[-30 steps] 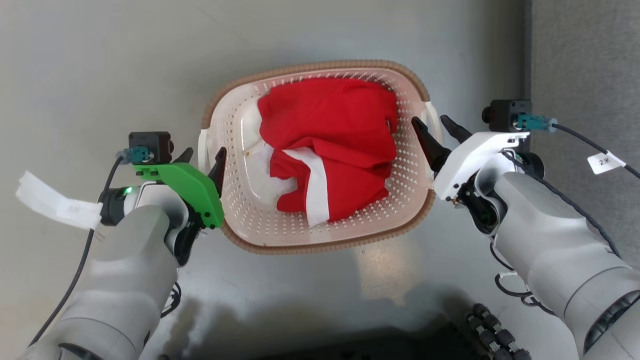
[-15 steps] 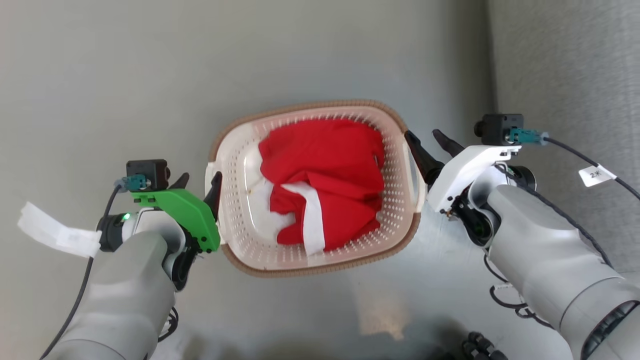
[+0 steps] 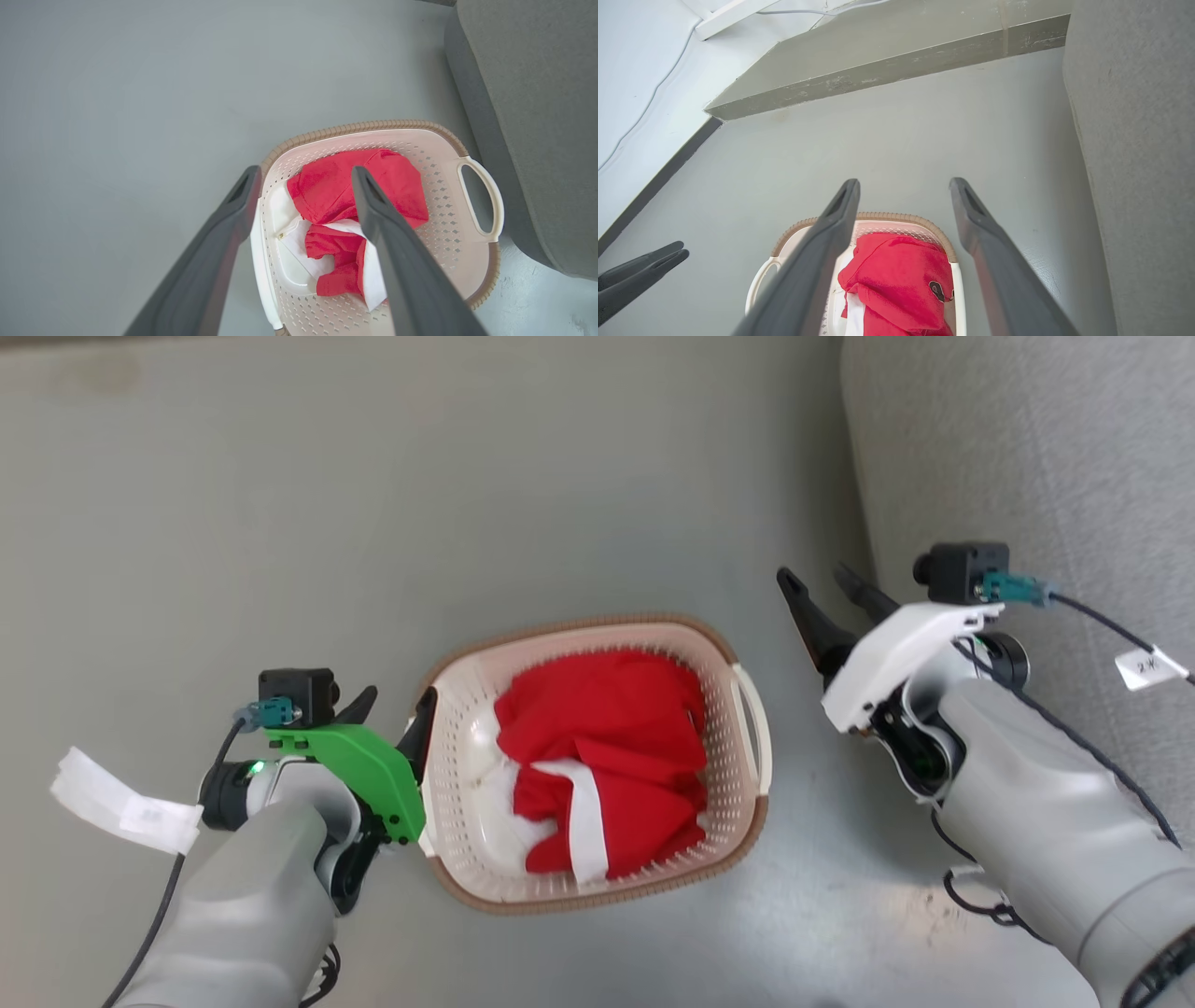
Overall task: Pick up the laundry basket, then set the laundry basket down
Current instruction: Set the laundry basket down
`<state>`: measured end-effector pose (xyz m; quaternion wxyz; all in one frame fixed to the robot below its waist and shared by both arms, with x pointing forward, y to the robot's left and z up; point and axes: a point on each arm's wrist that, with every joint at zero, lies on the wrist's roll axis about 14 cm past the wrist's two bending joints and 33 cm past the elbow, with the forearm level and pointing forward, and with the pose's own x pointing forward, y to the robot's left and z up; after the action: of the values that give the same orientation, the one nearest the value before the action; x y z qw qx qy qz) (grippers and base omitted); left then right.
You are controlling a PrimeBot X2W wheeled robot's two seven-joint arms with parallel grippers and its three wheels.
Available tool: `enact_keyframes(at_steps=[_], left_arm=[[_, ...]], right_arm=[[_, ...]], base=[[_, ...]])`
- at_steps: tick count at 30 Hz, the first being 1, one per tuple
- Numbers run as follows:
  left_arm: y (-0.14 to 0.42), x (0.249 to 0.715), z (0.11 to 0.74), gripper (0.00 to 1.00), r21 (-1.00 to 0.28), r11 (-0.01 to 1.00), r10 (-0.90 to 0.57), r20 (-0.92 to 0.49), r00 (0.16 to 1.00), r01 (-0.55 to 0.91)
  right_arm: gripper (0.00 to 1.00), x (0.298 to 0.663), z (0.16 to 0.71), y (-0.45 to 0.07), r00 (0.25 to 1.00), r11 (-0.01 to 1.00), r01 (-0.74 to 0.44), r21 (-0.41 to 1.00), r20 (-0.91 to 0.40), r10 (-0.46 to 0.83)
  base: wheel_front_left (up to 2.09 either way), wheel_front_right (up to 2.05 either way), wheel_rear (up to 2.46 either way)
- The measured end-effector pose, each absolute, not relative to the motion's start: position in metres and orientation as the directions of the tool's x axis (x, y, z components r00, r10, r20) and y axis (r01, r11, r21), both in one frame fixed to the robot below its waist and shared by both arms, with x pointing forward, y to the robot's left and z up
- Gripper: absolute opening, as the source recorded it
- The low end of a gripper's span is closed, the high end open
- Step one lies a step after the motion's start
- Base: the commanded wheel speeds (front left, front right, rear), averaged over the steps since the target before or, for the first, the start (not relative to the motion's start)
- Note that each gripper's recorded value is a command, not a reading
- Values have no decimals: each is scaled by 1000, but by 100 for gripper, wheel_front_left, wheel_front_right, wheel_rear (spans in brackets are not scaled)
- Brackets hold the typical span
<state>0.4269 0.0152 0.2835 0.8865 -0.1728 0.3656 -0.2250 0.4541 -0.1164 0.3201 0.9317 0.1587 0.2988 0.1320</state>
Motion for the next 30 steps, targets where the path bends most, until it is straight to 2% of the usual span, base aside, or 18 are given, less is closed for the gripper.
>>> enact_keyframes(at_steps=[8, 17, 30], left_arm=[[22, 446, 341, 100, -452, 832, -523, -443, 728, 323], [44, 437, 391, 100, -428, 843, -482, -333, 810, 326], [48, 421, 447, 100, -415, 835, -462, -173, 870, 362]], right_arm=[[100, 441, 354, -122, 828, 918, -189, 349, -446, 340], [100, 429, 403, -118, 880, 911, -240, 335, -320, 350], [100, 418, 460, -124, 933, 910, -271, 315, -147, 329]], base=[[0, 0, 0], [0, 0, 0], [0, 0, 0]])
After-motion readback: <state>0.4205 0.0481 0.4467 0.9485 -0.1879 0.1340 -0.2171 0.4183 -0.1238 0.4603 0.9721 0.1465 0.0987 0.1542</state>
